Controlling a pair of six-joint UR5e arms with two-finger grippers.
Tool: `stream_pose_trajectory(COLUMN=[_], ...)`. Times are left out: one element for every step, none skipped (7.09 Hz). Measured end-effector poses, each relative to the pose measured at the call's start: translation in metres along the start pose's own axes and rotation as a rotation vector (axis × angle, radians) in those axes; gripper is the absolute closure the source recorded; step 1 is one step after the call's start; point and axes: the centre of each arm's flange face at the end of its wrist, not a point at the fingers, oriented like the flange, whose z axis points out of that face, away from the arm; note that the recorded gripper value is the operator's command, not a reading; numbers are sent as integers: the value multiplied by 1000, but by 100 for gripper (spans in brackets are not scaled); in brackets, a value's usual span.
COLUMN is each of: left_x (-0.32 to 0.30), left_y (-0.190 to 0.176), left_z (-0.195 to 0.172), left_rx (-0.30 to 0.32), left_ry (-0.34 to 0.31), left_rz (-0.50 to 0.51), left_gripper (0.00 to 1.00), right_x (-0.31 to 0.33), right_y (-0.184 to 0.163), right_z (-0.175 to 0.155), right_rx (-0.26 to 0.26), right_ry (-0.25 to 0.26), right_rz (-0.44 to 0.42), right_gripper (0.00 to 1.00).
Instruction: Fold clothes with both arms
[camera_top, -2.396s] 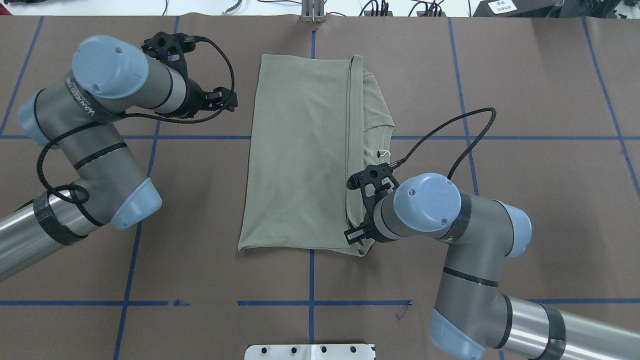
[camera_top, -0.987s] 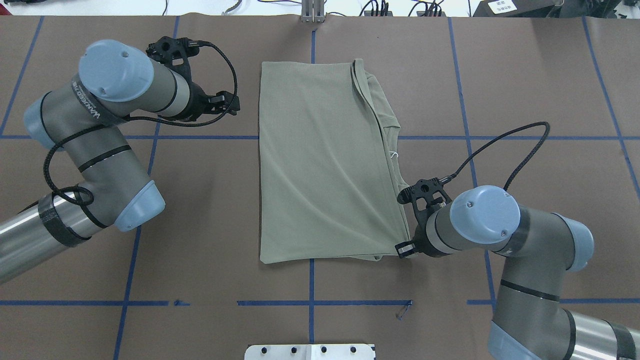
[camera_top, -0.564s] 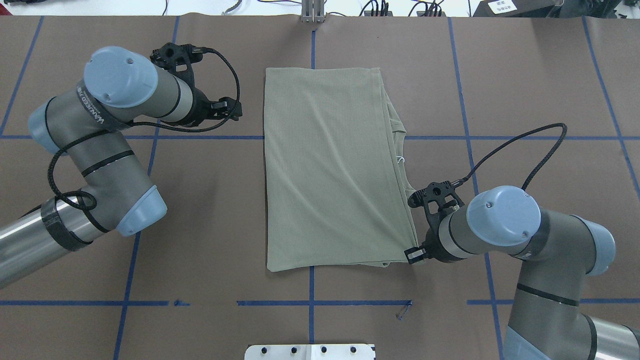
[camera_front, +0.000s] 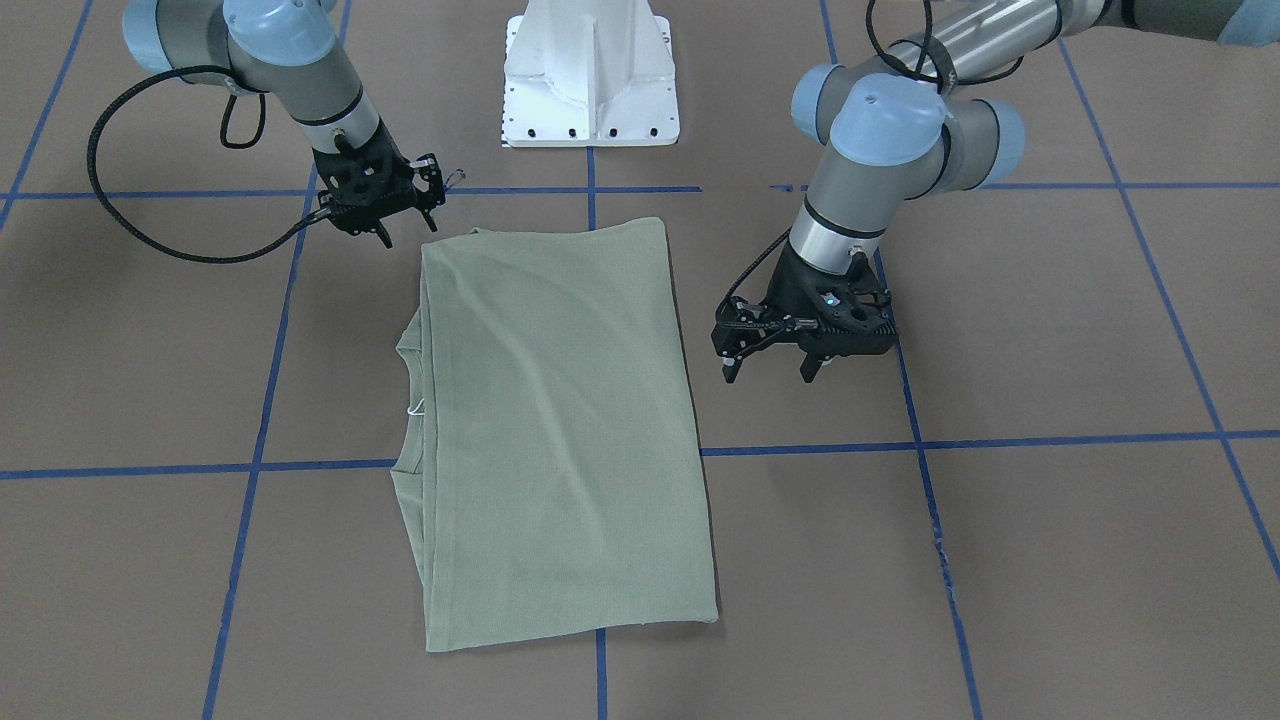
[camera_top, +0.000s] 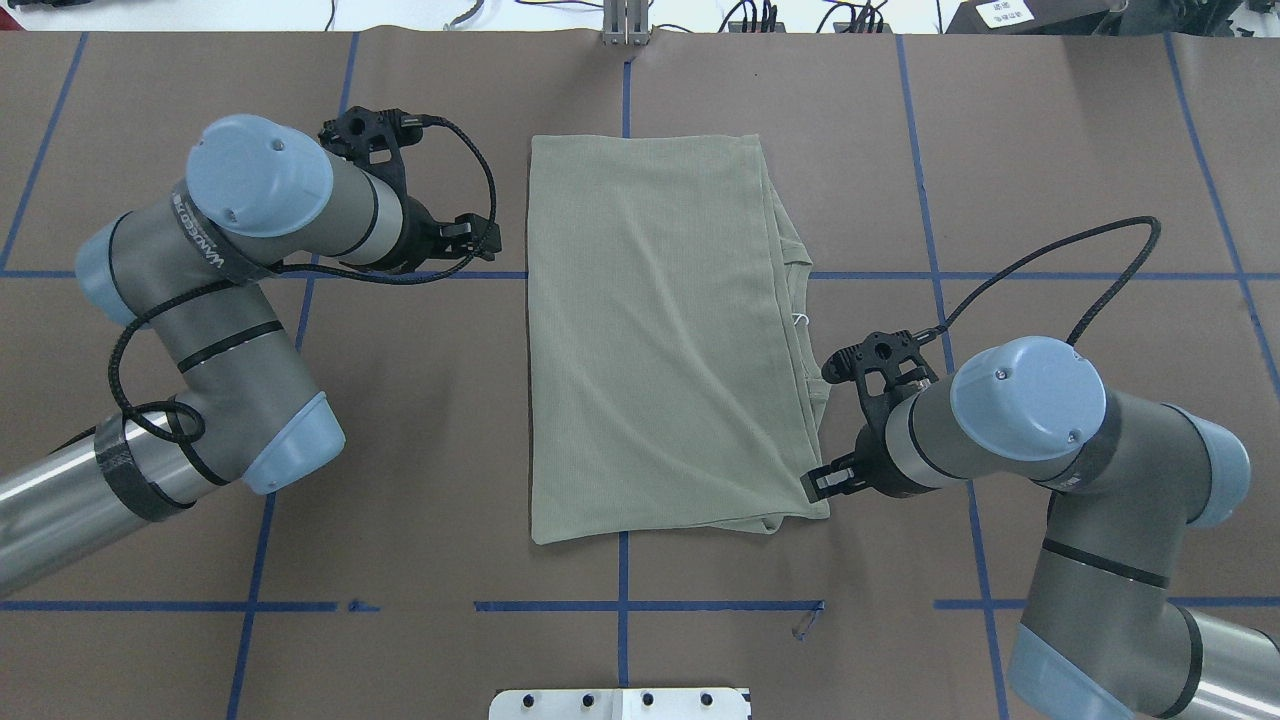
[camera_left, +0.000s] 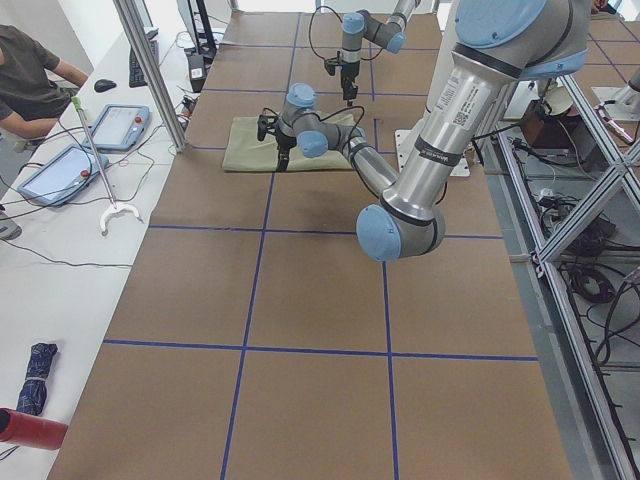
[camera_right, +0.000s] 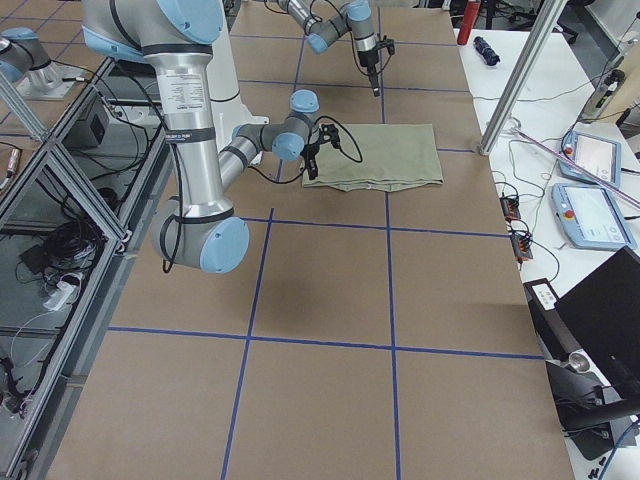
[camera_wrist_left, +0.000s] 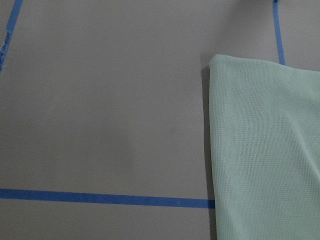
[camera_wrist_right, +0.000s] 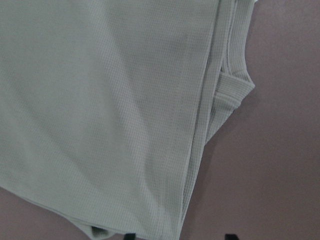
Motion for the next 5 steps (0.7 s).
stream_pose_trajectory(left_x=[14,32,49,60,66], left_y=[30,68,103,136,166], left_z=[8,11,7,9,16], left_rx=[-43,-94,-141,-185,-216], left_ry=[14,35,56,57,41], left_rz=[-68,-133,-191,-253,-314], left_gripper=[0,0,1,2,3], right_x=[-2,-1,-1,-1,-1], right_y=[-8,-13,-17,-19,-20], right_z=[-7,-13,-18,-22,-24], right_rx=[13,21,27,32,35], right_ry=[-11,-20,-27,-32,-34], right_rz=[11,28,41,50,55], right_gripper=[0,0,0,0,0])
